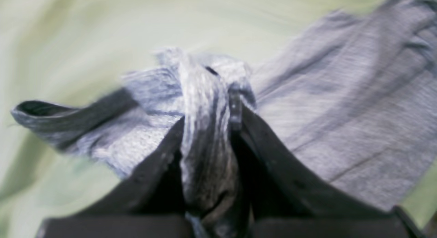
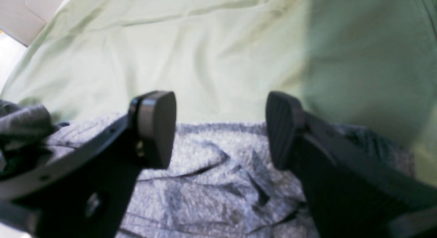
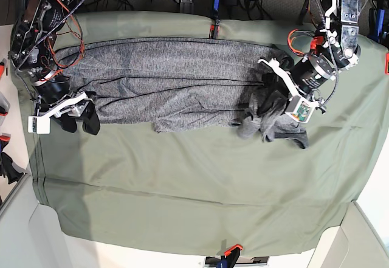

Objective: Fold the T-shirt properly
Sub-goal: 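Fold the held end over the strip toward the right gripper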

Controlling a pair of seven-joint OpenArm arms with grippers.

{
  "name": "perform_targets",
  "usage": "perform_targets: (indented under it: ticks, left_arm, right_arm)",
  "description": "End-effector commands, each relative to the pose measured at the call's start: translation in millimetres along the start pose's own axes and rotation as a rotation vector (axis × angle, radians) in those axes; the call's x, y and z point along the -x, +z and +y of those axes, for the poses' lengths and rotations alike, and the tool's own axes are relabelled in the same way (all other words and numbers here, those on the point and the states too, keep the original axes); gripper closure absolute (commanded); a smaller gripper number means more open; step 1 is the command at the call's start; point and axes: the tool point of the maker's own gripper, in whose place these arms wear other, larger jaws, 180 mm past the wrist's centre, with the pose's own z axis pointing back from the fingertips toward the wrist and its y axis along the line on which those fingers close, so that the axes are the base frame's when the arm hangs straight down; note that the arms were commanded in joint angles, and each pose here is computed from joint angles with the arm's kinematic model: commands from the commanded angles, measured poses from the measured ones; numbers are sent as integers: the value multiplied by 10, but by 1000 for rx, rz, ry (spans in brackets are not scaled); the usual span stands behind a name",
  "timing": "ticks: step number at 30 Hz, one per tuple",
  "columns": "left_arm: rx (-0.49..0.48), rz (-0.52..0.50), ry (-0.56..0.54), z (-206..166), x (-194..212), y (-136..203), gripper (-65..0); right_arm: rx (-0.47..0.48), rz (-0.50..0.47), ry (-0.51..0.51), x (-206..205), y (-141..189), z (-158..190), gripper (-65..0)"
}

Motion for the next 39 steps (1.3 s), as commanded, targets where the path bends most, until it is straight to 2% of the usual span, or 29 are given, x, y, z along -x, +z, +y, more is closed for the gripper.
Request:
perform_targets:
  ticks: [1, 8, 11, 16, 21, 22, 25, 27, 30, 33, 36, 39]
  left_arm:
    - [30, -45, -38, -102, -159, -1, 0]
    - [234, -5, -139, -914, -89, -161, 0]
    - [281, 1, -139, -1180, -61, -200, 0]
    - [236, 36, -229, -1303, 31, -269, 0]
    - [229, 38, -234, -1300, 33, -274, 0]
    - [229, 38, -234, -1300, 33, -274, -29]
    - [230, 45, -230, -1300, 47, -272, -225]
    - [240, 69, -202, -1315, 79, -264, -285]
    - [259, 63, -167, -1360, 4, -230, -286]
    - [263, -20, -165, -1393, -297, -150, -286]
    - [248, -81, -165, -1339, -557, -52, -286]
    - [207, -87, -163, -1191, -604, -38, -286]
  right_arm:
    - [-13, -53, 15, -176, 13, 20, -407]
    - [-6, -48, 22, -167, 12, 8, -407]
    - [-2, -46, 24, -165, 14, -1, -407]
    - [0, -47, 22, -166, 14, -4, -407]
    - [-2, -48, 22, -168, 13, -1, -407]
    - [-2, -47, 22, -168, 13, -1, -407]
    - [-2, -47, 22, -166, 13, -1, -407]
    - [-4, -48, 20, -168, 13, 3, -407]
    - [-18, -60, 5, -191, 15, 28, -407]
    - [-40, -70, -16, -208, 17, 66, -407]
    - [-113, -55, -58, -181, 17, 205, -407]
    - [-173, -33, -71, -141, -8, 356, -407]
